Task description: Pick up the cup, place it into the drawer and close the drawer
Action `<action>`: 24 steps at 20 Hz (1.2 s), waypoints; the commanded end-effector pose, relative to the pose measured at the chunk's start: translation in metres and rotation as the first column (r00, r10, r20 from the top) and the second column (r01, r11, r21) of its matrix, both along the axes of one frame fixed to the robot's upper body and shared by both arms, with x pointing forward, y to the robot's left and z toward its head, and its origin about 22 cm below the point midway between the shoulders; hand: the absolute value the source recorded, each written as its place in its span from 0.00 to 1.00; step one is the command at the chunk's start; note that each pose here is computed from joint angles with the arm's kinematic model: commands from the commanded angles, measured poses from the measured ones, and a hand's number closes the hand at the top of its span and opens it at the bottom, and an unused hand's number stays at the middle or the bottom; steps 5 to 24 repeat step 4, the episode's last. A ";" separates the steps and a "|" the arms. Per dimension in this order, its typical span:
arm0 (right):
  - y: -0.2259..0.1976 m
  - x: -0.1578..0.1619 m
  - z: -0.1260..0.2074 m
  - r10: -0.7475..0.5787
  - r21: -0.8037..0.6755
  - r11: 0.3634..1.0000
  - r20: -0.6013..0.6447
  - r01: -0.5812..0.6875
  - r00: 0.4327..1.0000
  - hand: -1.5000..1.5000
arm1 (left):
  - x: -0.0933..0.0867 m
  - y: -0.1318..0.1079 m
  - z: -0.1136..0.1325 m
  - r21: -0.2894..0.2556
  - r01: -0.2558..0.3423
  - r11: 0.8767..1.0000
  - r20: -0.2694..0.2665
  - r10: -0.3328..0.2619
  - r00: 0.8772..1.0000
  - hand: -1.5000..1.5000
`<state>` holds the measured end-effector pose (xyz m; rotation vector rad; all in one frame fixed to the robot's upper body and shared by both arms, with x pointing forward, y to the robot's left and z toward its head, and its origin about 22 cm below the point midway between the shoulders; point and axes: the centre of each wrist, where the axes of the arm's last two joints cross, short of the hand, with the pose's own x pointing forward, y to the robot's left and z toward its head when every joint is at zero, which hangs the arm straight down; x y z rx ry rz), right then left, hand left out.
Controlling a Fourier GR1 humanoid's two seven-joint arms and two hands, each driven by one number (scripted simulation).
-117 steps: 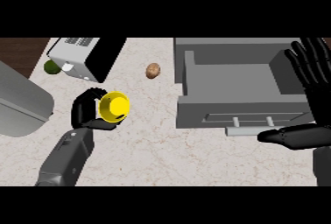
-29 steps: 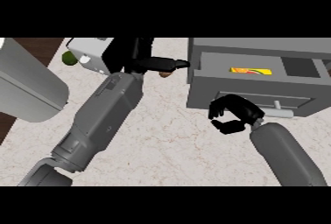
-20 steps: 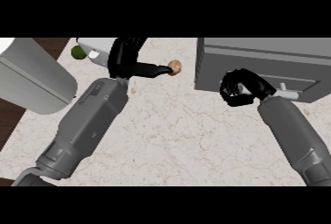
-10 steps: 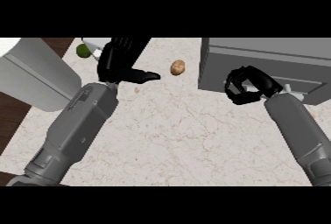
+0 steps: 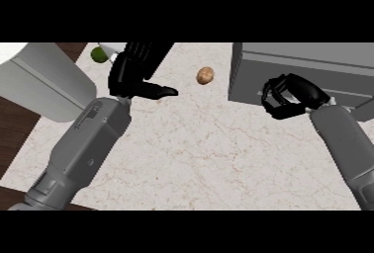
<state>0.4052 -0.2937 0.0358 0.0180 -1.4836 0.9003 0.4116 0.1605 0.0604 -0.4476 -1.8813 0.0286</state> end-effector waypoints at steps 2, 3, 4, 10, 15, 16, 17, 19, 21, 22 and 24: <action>-0.027 0.029 0.086 -0.193 -0.041 0.978 0.219 0.207 0.956 1.00 | -0.003 0.006 -0.004 0.001 0.020 1.000 -0.004 -0.020 1.000 0.00; -0.029 0.028 0.086 -0.190 -0.033 0.979 0.215 0.201 0.958 1.00 | -0.007 0.006 -0.011 -0.009 0.020 1.000 -0.015 -0.021 1.000 0.00; -0.035 0.027 0.088 -0.188 -0.048 0.978 0.211 0.202 0.959 1.00 | -0.002 0.003 0.001 -0.010 0.022 1.000 0.014 -0.022 1.000 0.00; -0.035 0.027 0.088 -0.188 -0.048 0.978 0.211 0.202 0.959 1.00 | -0.002 0.003 0.001 -0.010 0.022 1.000 0.014 -0.022 1.000 0.00; -0.035 0.027 0.088 -0.188 -0.048 0.978 0.211 0.202 0.959 1.00 | -0.002 0.003 0.001 -0.010 0.022 1.000 0.014 -0.022 1.000 0.00; -0.035 0.027 0.088 -0.188 -0.048 0.978 0.211 0.202 0.959 1.00 | -0.002 0.003 0.001 -0.010 0.022 1.000 0.014 -0.022 1.000 0.00; -0.035 0.027 0.088 -0.188 -0.048 0.978 0.211 0.202 0.959 1.00 | -0.002 0.003 0.001 -0.010 0.022 1.000 0.014 -0.022 1.000 0.00; -0.035 0.027 0.088 -0.188 -0.048 0.978 0.211 0.202 0.959 1.00 | -0.002 0.003 0.001 -0.010 0.022 1.000 0.014 -0.022 1.000 0.00; -0.035 0.027 0.088 -0.188 -0.048 0.978 0.211 0.202 0.959 1.00 | -0.002 0.003 0.001 -0.010 0.022 1.000 0.014 -0.022 1.000 0.00; -0.035 0.027 0.088 -0.188 -0.048 0.978 0.211 0.202 0.959 1.00 | -0.002 0.003 0.001 -0.010 0.022 1.000 0.014 -0.022 1.000 0.00; -0.035 0.027 0.088 -0.188 -0.048 0.978 0.211 0.202 0.959 1.00 | -0.002 0.003 0.001 -0.010 0.022 1.000 0.014 -0.022 1.000 0.00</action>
